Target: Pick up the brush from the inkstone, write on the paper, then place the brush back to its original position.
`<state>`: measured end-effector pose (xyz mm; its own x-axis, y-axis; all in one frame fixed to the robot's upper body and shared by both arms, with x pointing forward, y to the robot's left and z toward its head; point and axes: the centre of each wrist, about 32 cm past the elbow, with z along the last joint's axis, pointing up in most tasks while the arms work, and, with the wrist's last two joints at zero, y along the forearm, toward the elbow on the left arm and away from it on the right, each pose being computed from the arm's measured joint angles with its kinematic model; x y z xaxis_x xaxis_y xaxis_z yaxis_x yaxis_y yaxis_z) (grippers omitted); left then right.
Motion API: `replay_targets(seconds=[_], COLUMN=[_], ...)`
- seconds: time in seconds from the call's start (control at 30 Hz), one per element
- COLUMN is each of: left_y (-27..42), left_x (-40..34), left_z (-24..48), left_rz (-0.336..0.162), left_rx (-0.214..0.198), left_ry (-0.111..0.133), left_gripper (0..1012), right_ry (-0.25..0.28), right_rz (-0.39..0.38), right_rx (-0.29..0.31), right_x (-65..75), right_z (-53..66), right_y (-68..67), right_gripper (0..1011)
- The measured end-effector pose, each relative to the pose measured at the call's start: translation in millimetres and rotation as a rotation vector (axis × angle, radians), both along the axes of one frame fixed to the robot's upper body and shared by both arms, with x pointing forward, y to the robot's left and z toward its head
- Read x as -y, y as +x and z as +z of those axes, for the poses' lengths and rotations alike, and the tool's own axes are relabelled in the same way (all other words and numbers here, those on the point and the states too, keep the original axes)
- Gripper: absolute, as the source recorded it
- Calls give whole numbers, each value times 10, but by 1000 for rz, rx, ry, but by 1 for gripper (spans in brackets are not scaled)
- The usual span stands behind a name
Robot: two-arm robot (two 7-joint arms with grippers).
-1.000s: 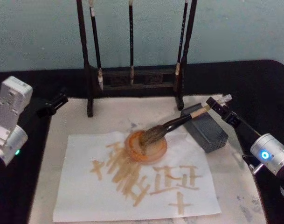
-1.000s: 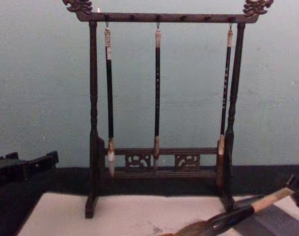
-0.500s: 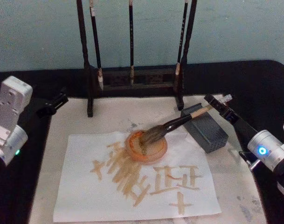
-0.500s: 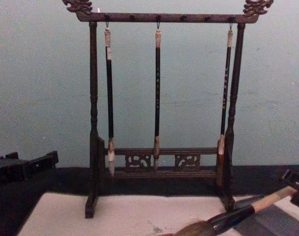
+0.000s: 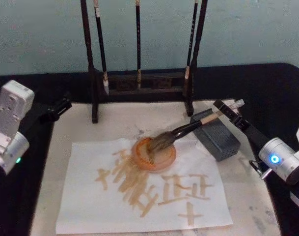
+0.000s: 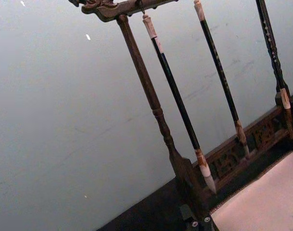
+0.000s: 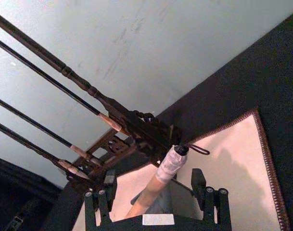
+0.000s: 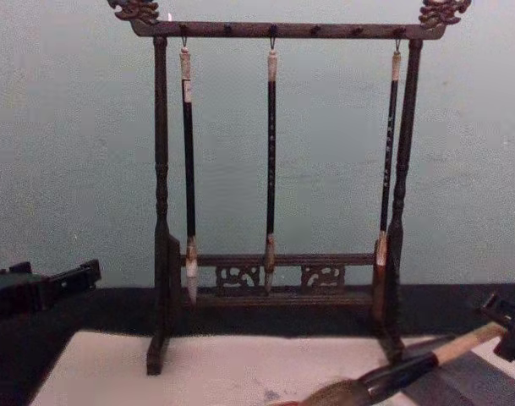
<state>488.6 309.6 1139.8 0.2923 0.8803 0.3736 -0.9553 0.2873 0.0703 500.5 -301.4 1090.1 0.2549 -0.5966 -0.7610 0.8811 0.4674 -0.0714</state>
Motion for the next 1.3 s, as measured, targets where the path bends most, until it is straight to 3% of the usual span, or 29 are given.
replay_targets(seconds=[0.87,1.3], left_y=[0,0], left_x=[0,0], left_z=[0,0], left_rz=[0,0], left_rx=[0,0], left_ry=[0,0], left_gripper=[1002,1002], right_ry=[132,131], right_rz=[-11,-6], right_rx=[-21,0], right_x=[-4,4], right_z=[-82,-74], right_y=[1,15], right_gripper=[1001,1001])
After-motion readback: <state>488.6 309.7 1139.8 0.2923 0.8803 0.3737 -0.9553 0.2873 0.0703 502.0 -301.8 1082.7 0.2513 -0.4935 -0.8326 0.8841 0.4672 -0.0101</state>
